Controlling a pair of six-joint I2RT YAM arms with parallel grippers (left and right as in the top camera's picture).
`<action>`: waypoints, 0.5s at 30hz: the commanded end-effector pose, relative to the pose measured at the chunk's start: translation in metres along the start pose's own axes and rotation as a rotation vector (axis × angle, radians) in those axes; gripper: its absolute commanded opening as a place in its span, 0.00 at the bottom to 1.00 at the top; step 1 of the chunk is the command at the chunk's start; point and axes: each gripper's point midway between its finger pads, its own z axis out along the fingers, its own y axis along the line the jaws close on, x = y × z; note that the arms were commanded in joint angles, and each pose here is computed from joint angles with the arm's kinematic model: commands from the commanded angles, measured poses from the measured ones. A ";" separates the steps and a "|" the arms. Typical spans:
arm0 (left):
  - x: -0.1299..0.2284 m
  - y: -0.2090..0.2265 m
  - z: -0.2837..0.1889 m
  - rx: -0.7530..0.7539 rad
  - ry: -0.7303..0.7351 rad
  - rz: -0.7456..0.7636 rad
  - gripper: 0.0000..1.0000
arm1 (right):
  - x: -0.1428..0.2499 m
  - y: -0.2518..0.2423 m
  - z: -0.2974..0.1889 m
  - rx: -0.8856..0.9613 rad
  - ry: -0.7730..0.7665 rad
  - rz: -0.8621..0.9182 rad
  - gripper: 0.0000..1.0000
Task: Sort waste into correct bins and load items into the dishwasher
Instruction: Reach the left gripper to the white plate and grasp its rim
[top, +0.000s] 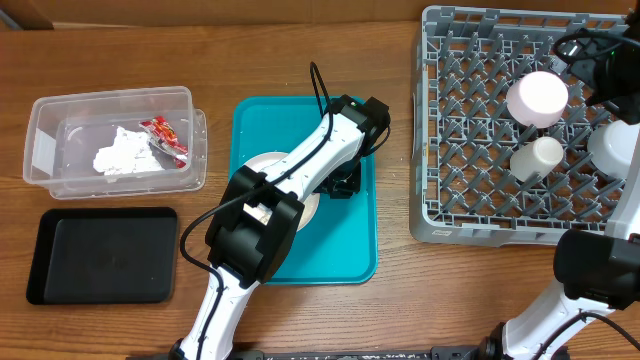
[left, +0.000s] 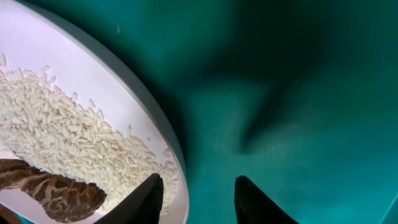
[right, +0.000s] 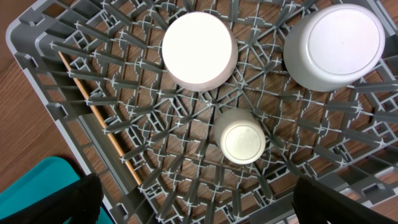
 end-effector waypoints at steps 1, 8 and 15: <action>0.000 0.000 0.010 -0.020 0.012 -0.027 0.36 | -0.004 0.000 -0.013 -0.008 -0.042 -0.006 1.00; -0.007 0.001 0.013 -0.034 -0.014 -0.037 0.36 | -0.004 0.000 -0.013 -0.008 -0.042 -0.006 1.00; -0.005 0.006 0.017 -0.066 -0.015 -0.051 0.35 | -0.004 0.000 -0.013 -0.008 -0.042 -0.006 1.00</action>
